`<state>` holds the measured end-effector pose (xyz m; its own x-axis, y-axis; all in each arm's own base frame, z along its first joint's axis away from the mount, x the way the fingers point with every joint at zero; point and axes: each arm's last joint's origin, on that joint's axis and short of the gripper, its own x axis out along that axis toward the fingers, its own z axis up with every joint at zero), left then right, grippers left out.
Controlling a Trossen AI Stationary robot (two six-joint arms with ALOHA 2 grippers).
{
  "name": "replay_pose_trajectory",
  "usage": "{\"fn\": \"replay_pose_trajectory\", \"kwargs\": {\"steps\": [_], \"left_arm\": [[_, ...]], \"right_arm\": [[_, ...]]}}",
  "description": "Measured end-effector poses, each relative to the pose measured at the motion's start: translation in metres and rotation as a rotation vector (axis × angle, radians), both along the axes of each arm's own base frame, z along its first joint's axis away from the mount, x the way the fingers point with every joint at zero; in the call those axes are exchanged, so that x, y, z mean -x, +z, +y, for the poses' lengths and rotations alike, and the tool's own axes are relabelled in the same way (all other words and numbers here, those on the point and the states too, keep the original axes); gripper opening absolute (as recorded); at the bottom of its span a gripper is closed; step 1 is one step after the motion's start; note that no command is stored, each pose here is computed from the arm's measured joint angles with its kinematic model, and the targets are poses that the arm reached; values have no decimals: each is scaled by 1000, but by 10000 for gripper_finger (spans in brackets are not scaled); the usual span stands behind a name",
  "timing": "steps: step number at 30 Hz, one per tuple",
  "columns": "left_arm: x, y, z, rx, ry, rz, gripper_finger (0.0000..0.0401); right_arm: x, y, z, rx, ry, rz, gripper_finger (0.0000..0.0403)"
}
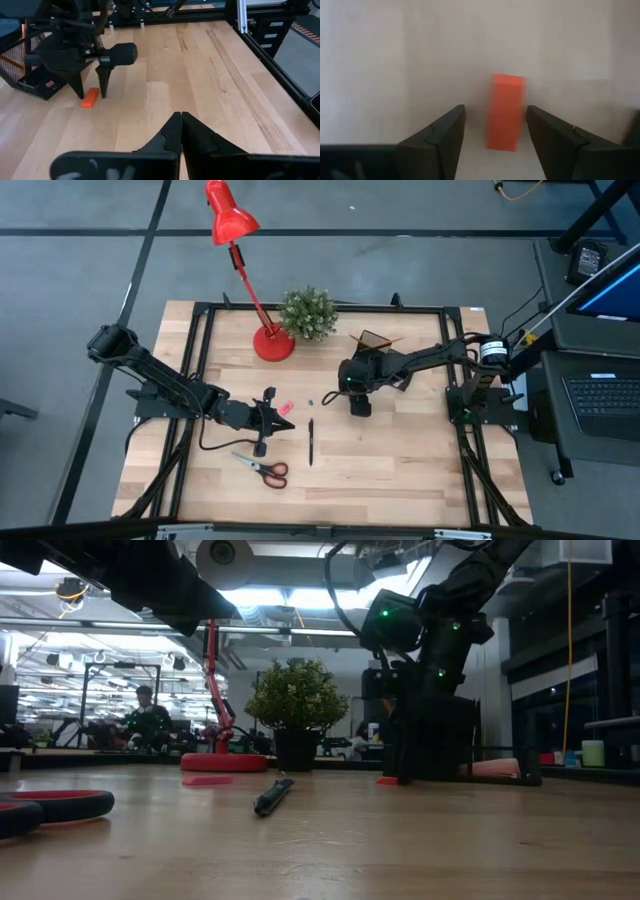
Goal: Pick and place office supplies into organizer
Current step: Put the orange eraser into the black desk organizer
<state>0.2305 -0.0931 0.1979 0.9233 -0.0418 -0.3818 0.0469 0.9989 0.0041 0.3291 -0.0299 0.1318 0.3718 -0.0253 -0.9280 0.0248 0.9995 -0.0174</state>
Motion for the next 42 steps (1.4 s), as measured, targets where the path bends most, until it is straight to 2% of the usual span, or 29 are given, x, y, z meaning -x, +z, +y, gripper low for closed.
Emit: {"fn": "replay_pose_trajectory", "kwargs": {"steps": [5, 16, 30, 42], "left_arm": [[0, 0, 0, 0, 0, 0, 3], [0, 0, 0, 6, 3, 0, 3], [0, 0, 0, 7, 3, 1, 3], [0, 0, 0, 7, 3, 1, 3]], "right_arm": [[1, 0, -4, -34, -21, 3, 215], [0, -4, -8, -30, -28, 13, 211], [0, -5, -9, -19, -35, 12, 100], [0, -5, -9, -20, -33, 13, 85]]}}
